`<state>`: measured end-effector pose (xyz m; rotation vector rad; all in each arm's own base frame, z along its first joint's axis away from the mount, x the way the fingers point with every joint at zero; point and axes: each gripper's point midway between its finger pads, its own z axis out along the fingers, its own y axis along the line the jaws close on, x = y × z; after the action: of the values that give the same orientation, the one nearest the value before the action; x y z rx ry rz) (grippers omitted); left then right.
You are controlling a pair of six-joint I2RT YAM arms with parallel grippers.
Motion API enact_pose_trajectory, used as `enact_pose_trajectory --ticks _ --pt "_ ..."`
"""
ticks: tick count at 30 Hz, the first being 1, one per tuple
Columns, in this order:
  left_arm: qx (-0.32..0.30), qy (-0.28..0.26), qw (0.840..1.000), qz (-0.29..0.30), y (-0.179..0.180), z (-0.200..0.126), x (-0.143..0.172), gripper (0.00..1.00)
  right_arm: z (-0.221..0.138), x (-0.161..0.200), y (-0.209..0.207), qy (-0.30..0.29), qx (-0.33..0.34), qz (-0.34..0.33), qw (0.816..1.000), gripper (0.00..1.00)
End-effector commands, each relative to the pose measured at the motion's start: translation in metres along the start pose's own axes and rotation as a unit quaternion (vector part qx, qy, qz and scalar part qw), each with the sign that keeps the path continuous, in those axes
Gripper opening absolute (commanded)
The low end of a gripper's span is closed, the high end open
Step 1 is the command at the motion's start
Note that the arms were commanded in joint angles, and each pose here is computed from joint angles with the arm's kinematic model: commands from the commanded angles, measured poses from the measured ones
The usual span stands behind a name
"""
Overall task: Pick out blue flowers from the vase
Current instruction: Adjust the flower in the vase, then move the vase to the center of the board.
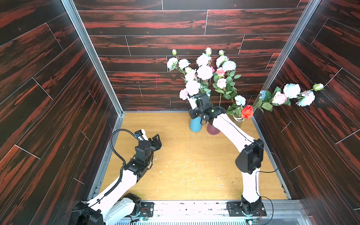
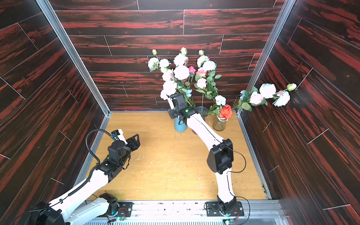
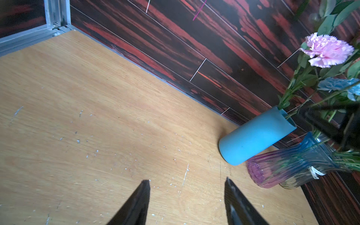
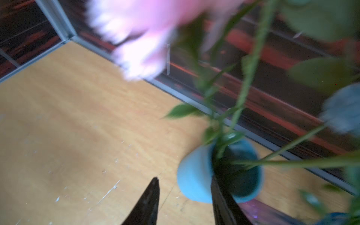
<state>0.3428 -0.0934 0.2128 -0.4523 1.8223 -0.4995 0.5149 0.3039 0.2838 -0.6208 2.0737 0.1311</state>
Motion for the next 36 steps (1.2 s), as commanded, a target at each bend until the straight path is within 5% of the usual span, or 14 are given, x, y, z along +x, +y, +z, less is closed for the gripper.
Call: enact_pose_trajectory --ticks 1,22,36 --pt "0.009 -0.008 1.0 0.0 -0.001 -0.001 -0.002 0.63 0.001 0.021 -0.004 0.077 -0.012 0.008 0.997 0.45" --pt "0.008 0.002 1.0 0.0 -0.002 0.001 0.0 0.63 0.022 0.057 -0.019 0.137 0.004 -0.007 0.991 0.54" --pt "0.008 0.018 1.0 0.007 -0.006 0.007 0.004 0.63 -0.022 0.023 -0.018 0.052 -0.013 -0.003 0.999 0.55"
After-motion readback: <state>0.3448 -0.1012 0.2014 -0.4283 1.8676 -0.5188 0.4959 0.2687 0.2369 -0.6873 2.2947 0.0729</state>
